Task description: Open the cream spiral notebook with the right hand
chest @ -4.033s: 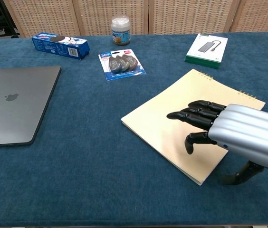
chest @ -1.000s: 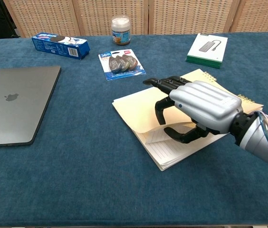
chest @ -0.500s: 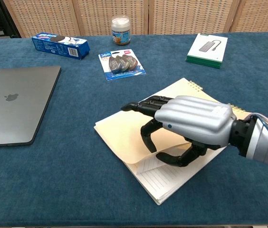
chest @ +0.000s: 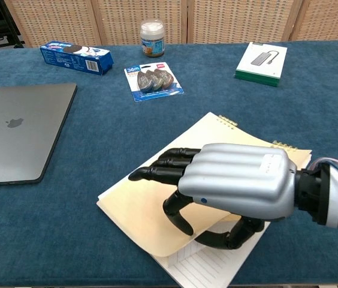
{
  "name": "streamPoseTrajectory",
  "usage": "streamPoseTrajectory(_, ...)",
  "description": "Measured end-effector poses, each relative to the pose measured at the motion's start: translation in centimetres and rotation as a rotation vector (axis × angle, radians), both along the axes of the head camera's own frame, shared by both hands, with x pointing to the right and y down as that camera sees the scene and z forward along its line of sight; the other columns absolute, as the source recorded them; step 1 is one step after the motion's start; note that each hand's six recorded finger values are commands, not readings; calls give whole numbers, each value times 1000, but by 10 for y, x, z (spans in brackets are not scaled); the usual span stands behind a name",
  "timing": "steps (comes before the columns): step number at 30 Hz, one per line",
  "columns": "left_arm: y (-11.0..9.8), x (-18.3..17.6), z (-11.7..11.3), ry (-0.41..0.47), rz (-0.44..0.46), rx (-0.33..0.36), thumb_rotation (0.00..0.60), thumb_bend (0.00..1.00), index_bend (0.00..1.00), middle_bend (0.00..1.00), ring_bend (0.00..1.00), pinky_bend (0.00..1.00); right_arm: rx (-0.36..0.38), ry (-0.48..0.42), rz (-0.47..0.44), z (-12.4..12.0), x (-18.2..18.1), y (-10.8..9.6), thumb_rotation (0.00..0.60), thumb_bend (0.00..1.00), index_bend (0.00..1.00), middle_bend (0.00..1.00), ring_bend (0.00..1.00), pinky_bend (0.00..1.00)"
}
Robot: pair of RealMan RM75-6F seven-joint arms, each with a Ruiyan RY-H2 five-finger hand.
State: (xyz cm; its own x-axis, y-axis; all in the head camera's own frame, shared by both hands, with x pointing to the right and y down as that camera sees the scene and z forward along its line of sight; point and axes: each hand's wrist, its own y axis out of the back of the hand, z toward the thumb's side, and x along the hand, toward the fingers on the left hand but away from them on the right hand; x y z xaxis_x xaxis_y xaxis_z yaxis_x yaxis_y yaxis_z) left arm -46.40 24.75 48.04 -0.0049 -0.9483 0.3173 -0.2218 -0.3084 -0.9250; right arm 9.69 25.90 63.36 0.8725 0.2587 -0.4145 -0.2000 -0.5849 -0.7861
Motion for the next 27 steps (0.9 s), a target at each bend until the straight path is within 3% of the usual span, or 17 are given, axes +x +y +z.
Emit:
streamPoseTrajectory(6, 0, 0, 0, 2, 0, -2, 600, 0, 0, 0, 0, 0, -23, -14, 39, -4, -1, -8, 600, 904, 759, 1, 0, 0)
streamPoseTrajectory(12, 0, 0, 2, 4, 1, -10, 600, 0, 0, 0, 0, 0, -106, -63, 175, -12, -2, -29, 600, 925, 759, 6, 0, 0)
streamPoseTrajectory(18, 0, 1, 2, 8, 5, -17, 600, 0, 0, 0, 0, 0, -221, -116, 433, -17, 7, -74, 600, 963, 766, 25, 0, 0)
streamPoseTrajectory(27, 1, 2, 1, 14, 8, -17, 600, 0, 0, 0, 0, 0, -357, -123, 970, -4, 67, -157, 600, 981, 769, 35, 0, 0)
